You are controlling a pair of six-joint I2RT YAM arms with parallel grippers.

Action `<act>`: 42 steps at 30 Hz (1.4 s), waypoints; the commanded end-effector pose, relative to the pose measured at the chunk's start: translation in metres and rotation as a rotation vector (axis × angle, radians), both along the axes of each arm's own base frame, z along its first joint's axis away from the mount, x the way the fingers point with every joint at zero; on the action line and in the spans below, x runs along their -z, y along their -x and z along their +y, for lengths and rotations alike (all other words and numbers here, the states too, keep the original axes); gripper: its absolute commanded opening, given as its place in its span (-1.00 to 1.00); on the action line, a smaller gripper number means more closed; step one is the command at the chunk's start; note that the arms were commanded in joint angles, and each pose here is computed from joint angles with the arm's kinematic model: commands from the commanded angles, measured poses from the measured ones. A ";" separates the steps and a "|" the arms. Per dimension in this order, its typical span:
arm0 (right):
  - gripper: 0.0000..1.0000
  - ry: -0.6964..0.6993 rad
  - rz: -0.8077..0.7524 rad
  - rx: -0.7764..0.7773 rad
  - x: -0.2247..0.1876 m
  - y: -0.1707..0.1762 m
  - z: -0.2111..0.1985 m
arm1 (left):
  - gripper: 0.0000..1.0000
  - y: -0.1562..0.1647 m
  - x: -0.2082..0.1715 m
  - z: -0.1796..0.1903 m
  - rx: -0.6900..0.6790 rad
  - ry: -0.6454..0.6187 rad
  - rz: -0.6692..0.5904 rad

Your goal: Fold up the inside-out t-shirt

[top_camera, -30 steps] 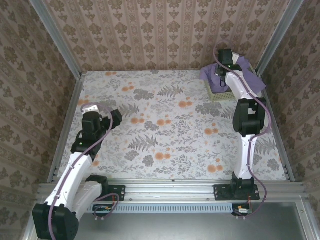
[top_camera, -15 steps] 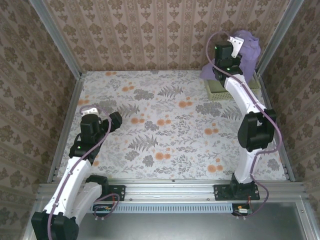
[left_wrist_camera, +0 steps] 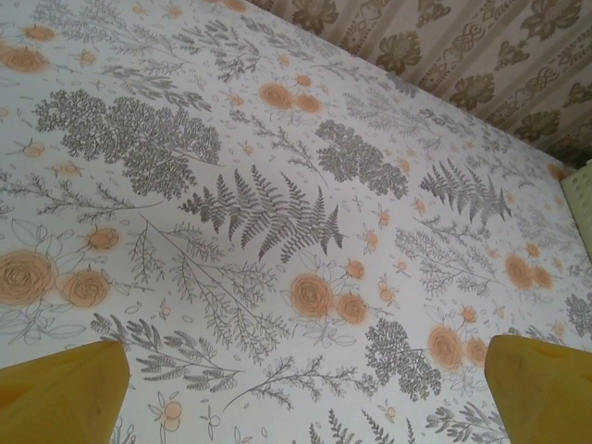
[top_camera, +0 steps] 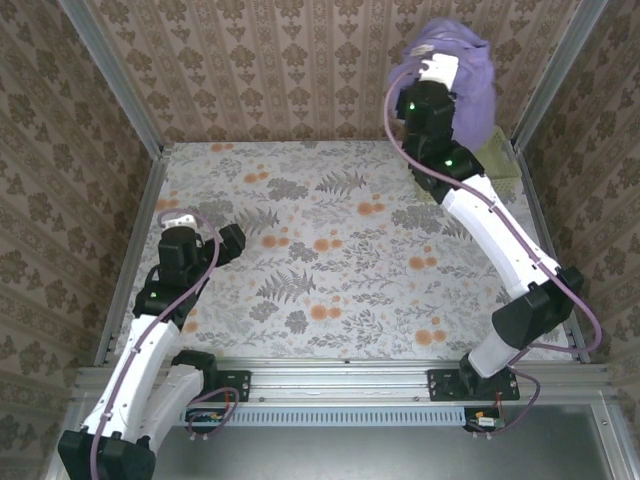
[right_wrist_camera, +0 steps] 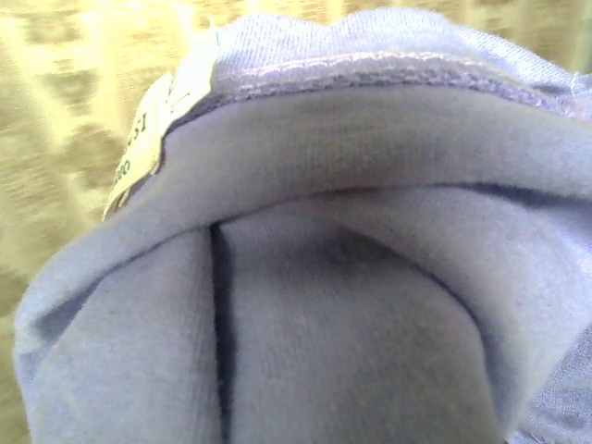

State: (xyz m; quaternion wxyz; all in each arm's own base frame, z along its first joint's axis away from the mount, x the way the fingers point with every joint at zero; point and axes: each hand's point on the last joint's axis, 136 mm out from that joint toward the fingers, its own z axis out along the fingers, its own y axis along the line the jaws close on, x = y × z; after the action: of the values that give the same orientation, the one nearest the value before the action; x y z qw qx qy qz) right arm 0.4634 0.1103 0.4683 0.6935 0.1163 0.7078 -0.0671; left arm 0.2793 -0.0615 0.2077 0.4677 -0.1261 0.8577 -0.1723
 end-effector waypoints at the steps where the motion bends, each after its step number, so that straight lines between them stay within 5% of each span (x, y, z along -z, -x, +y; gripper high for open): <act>1: -1.00 0.014 0.079 -0.192 0.012 0.021 0.053 | 1.00 0.011 -0.006 -0.002 0.008 0.015 0.031; 9: -0.92 -0.024 0.380 -0.464 0.127 0.082 0.155 | 1.00 0.032 0.013 -0.003 0.031 0.016 0.109; 11: -0.69 -0.048 0.464 -0.498 0.163 0.099 0.165 | 1.00 0.036 0.022 -0.007 0.054 0.024 0.141; 15: 0.29 -0.110 0.585 -0.472 0.234 0.127 0.147 | 1.00 0.045 0.048 -0.019 0.103 0.029 0.216; 19: 0.59 -0.082 0.703 -0.468 0.280 0.152 0.128 | 1.00 0.047 0.069 -0.042 0.170 0.019 0.270; 29: 0.65 -0.237 0.811 -0.465 0.319 0.158 0.095 | 0.91 0.033 0.087 -0.130 0.372 -0.088 0.323; 39: 0.51 -0.221 0.922 -0.524 0.353 0.112 0.134 | 0.36 0.022 0.126 -0.177 0.446 -0.098 0.399; 42: 0.32 -0.183 0.952 -0.500 0.366 0.098 0.136 | -0.09 0.020 0.132 -0.176 0.446 -0.125 0.418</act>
State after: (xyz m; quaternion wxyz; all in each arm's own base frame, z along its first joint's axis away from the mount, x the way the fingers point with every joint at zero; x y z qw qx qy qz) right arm 0.3506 0.2370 0.0993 0.2769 -0.0261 0.9541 0.1106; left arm 0.2488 -0.2291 0.0647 0.2230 0.0614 0.9562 -0.1792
